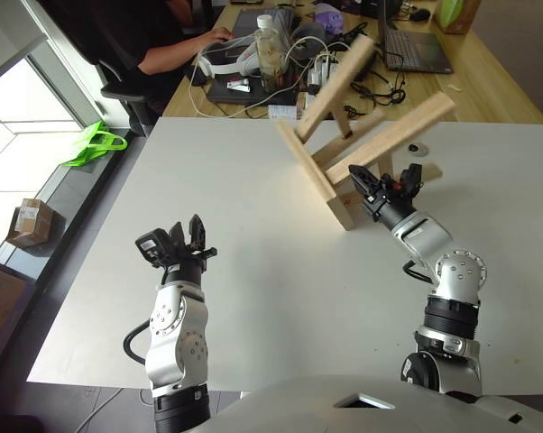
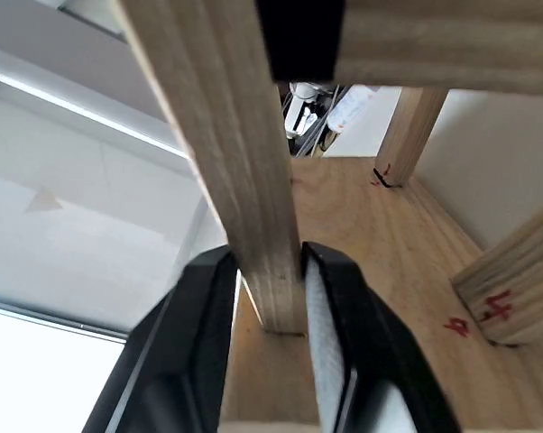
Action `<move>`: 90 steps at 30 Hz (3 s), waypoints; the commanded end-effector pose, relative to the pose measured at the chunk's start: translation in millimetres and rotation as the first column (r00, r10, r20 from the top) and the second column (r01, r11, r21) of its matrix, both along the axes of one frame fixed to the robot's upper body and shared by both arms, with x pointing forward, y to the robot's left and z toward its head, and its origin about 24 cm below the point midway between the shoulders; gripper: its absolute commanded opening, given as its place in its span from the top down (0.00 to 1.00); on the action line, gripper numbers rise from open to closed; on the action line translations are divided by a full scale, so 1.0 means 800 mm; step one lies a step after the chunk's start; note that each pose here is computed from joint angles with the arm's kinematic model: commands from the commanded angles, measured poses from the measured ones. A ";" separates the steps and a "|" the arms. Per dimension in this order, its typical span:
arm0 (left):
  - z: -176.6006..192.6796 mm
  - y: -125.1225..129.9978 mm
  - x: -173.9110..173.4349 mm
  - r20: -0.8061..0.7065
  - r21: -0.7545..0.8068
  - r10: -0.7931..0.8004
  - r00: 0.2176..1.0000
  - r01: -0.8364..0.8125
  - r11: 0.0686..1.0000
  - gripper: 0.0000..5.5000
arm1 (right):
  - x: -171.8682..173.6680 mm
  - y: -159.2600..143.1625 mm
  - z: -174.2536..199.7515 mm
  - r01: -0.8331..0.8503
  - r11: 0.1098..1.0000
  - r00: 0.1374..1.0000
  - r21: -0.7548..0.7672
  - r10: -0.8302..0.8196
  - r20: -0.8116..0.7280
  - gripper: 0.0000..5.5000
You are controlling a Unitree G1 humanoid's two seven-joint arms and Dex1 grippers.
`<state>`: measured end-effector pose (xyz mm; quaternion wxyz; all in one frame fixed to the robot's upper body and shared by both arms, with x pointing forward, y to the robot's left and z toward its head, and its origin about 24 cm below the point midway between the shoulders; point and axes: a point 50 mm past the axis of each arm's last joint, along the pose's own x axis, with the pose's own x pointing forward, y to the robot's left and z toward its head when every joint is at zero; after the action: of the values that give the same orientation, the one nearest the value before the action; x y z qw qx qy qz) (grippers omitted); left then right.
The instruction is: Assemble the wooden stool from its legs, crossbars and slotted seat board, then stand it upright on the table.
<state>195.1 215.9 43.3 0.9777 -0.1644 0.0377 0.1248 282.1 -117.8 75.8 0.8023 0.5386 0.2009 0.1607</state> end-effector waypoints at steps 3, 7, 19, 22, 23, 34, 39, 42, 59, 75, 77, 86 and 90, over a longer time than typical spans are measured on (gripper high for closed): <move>0.000 0.001 0.000 -0.009 0.007 0.004 1.000 -0.004 1.000 0.63 | -0.018 0.015 -0.059 0.104 0.993 0.939 0.056 -0.080 -0.335 0.83; 0.000 0.001 0.002 -0.010 0.014 -0.003 1.000 0.003 1.000 0.63 | -0.022 0.001 -0.072 0.186 0.982 0.907 0.012 -0.167 -0.388 0.74; 0.000 -0.010 -0.002 -0.015 0.056 -0.034 0.999 0.035 0.998 0.63 | -0.049 -0.035 0.016 0.052 0.916 0.995 -0.397 -0.015 0.096 0.48; -0.001 -0.015 -0.005 -0.015 0.058 -0.025 1.000 0.026 0.998 0.63 | -0.050 -0.031 0.015 -0.006 0.933 0.995 -0.361 0.043 0.095 0.43; -0.001 -0.016 -0.005 -0.014 0.063 -0.031 0.999 0.032 0.998 0.63 | -0.053 -0.029 0.014 -0.026 0.938 0.994 -0.346 0.059 0.087 0.41; -0.004 -0.015 -0.007 -0.020 0.080 -0.030 0.999 0.031 0.996 0.63 | -0.082 -0.015 0.056 0.639 -0.055 0.378 -0.768 0.891 0.251 0.21; -0.005 -0.017 -0.006 -0.019 0.076 -0.028 0.999 0.029 0.997 0.63 | -0.081 -0.013 0.057 0.911 -0.181 0.244 -0.370 0.961 0.129 0.21; -0.006 -0.018 -0.005 -0.018 0.073 -0.029 0.999 0.031 0.997 0.63 | -0.074 -0.011 0.048 0.949 -0.222 0.244 -0.224 0.967 0.074 0.21; -0.005 -0.019 0.000 -0.011 0.075 -0.041 0.999 0.042 0.996 0.63 | -0.011 -0.034 0.014 0.877 -0.473 0.458 -0.087 0.877 -0.146 0.21; -0.001 -0.019 0.004 -0.002 0.075 -0.041 0.999 0.041 0.996 0.63 | -0.006 0.000 -0.007 0.627 -0.341 0.561 -0.701 0.822 0.102 0.61; -0.001 -0.019 0.004 -0.001 0.075 -0.041 0.999 0.041 0.996 0.63 | -0.007 0.001 -0.005 0.615 -0.326 0.565 -0.718 0.817 0.113 0.61; 0.000 -0.018 0.007 0.003 0.077 -0.041 0.999 0.041 0.996 0.63 | 0.000 0.005 0.030 0.662 -0.198 0.561 -0.723 0.771 0.302 0.61; 0.000 -0.017 0.007 0.006 0.079 -0.036 0.999 0.035 0.996 0.63 | 0.002 0.005 0.042 0.668 -0.131 0.560 -0.733 0.737 0.379 0.61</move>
<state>199.2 201.9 43.3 0.9858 -0.1270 0.0321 0.1051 283.4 -117.8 102.8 0.8354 -0.4916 -0.1308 0.2081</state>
